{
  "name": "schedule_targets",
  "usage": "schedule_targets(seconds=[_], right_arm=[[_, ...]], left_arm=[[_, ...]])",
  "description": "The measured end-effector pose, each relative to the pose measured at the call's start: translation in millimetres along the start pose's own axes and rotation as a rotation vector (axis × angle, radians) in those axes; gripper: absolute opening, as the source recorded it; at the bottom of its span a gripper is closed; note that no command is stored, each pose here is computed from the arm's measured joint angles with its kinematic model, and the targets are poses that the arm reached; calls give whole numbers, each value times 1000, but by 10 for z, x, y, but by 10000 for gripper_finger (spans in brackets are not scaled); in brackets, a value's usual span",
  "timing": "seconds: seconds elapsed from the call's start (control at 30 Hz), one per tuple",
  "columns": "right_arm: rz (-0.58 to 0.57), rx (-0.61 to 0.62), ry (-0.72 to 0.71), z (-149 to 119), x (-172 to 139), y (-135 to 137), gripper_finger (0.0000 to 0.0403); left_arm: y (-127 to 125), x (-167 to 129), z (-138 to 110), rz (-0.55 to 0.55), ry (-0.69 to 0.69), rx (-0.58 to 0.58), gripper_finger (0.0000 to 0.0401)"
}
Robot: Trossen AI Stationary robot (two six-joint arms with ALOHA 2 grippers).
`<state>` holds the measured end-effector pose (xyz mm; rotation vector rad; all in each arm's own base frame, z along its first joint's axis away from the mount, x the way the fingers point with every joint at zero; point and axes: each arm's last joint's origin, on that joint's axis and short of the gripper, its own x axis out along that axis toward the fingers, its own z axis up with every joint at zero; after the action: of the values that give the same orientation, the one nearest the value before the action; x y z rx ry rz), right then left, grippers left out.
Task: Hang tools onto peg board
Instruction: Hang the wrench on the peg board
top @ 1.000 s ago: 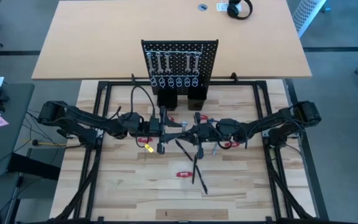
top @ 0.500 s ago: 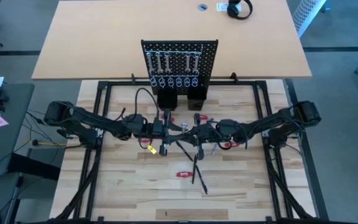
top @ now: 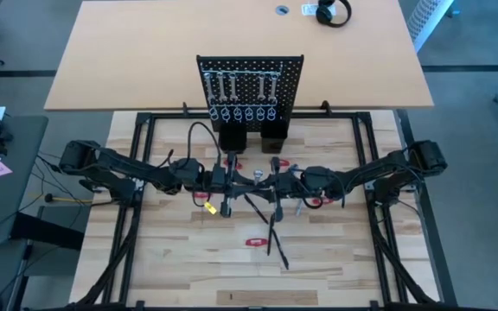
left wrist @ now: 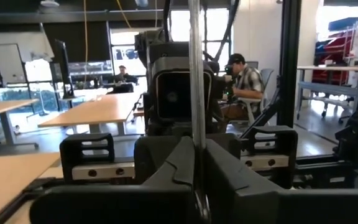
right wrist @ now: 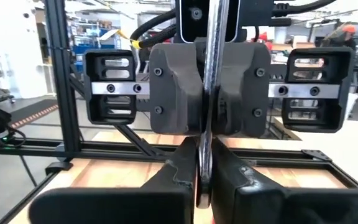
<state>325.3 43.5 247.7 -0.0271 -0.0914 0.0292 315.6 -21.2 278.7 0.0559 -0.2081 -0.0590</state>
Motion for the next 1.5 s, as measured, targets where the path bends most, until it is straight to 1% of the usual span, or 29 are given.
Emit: schedule_targets(seconds=[0.1,0.17,0.3,0.4,0.5,0.6,0.73,0.83,0.93,1.07,1.27,1.37,1.5], right_arm=[[-24,-2,25,-6,-10,-7,53],[-52,-15,82,50,-76,-21,75],[-137,-49,182,284,-319,-84,125],[-146,-65,259,405,-515,-116,156],[-137,-56,253,541,-664,-94,171],[-134,-65,247,601,-737,-30,174],[-140,-92,254,599,-758,64,169],[-128,-106,267,589,-771,111,163],[-119,-110,273,582,-776,133,158],[-125,-112,269,587,-774,127,153],[-126,-110,263,592,-771,124,152],[-126,-110,263,592,-771,126,152],[-125,-110,266,589,-773,127,152]], left_arm=[[13,-16,14,6,17,-48,4],[53,-42,44,17,34,-75,3],[162,-116,168,30,29,-97,2],[324,-164,232,48,15,-124,2],[611,-241,306,67,-17,-200,1],[914,-298,380,95,-42,-280,1],[1278,-347,484,131,-60,-365,1],[1480,-404,509,191,-50,-421,1],[1612,-434,554,179,-45,-459,0],[1688,-416,531,179,-37,-516,0],[1765,-348,303,192,22,-605,0],[1778,-335,260,198,28,-599,0],[1753,-328,320,176,-9,-569,0]])
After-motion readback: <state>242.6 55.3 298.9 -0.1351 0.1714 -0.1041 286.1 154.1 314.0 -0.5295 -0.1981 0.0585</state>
